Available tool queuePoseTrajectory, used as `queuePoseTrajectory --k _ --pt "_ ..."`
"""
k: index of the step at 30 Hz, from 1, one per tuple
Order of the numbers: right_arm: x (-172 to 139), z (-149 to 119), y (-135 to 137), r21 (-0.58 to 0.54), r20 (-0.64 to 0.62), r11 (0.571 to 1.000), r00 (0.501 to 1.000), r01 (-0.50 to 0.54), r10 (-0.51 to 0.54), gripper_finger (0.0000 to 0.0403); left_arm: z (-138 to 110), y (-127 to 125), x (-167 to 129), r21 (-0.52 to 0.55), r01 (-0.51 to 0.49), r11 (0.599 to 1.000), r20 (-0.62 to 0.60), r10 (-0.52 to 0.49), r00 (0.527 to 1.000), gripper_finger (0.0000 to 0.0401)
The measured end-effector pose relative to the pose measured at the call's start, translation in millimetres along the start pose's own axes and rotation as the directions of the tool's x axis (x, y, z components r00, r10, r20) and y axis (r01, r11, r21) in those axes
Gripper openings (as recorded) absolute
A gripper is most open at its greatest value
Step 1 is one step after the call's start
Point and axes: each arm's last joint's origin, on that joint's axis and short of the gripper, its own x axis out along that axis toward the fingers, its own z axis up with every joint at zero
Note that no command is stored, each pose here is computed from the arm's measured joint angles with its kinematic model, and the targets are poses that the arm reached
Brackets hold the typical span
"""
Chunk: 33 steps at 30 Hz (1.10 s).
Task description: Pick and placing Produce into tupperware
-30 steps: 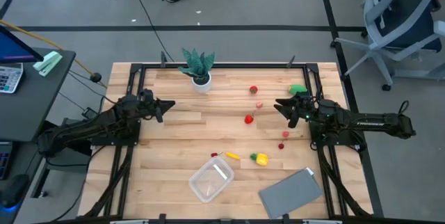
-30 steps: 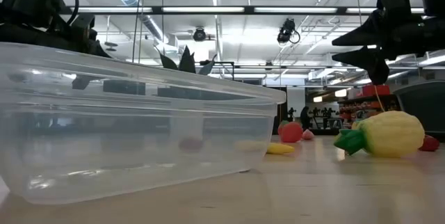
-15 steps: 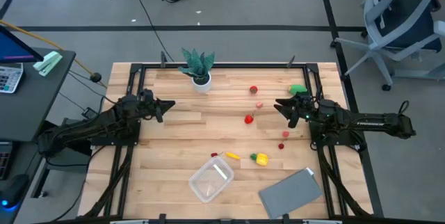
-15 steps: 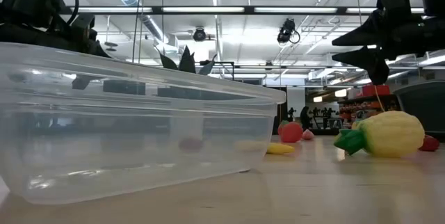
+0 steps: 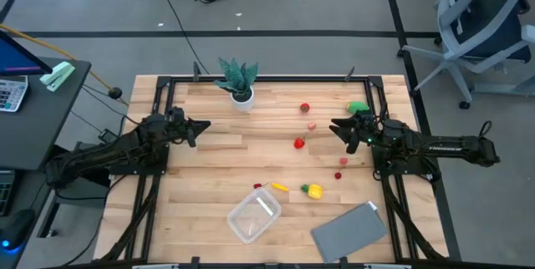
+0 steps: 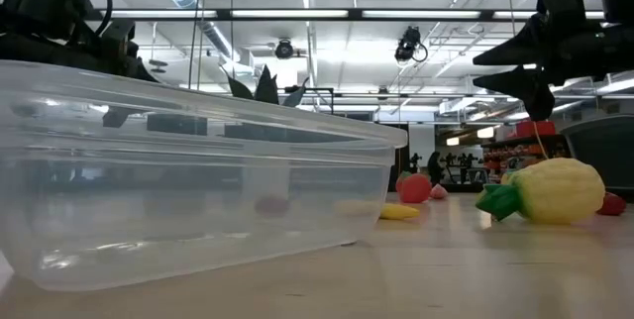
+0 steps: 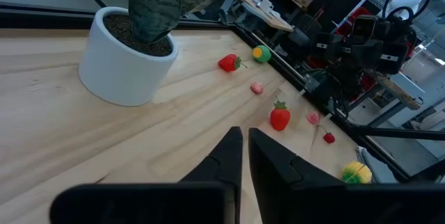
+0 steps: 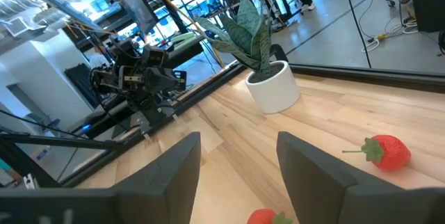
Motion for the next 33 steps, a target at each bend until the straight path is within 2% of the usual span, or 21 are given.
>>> queuePoseTrajectory --k 8,11,15,23,29,33 --pt "0.0 0.0 0.0 0.000 0.000 1.000 1.000 0.000 0.000 0.0199 0.2 -0.1 0.0 0.001 0.001 1.000 0.003 -0.001 1.000 0.0033" --pt "0.0 0.0 0.0 0.000 0.000 1.000 1.000 0.000 0.000 0.0199 3.7 -2.1 0.0 0.001 0.021 1.000 0.039 -0.021 0.999 0.0037" --pt "0.0 -0.1 -0.1 0.000 -0.001 1.000 1.000 0.000 0.000 0.0199 3.0 -1.5 0.0 0.054 0.012 0.998 0.033 -0.014 0.999 0.0039" --pt "0.0 -0.3 -0.2 -0.001 -0.003 1.000 1.000 0.002 -0.002 0.0199 2.9 -1.6 0.0 0.031 0.014 0.999 0.032 -0.015 0.999 0.0030" --pt "0.0 0.0 -0.2 0.005 0.002 1.000 1.000 0.003 -0.003 0.0199 3.0 -1.7 0.0 -0.080 0.018 0.997 0.033 -0.016 0.999 0.0036" --pt "-0.4 8.2 4.0 0.192 0.091 0.980 0.995 -0.047 0.029 0.0199 3.4 -1.9 0.0 -0.223 0.025 0.975 0.036 -0.018 0.999 0.0039"
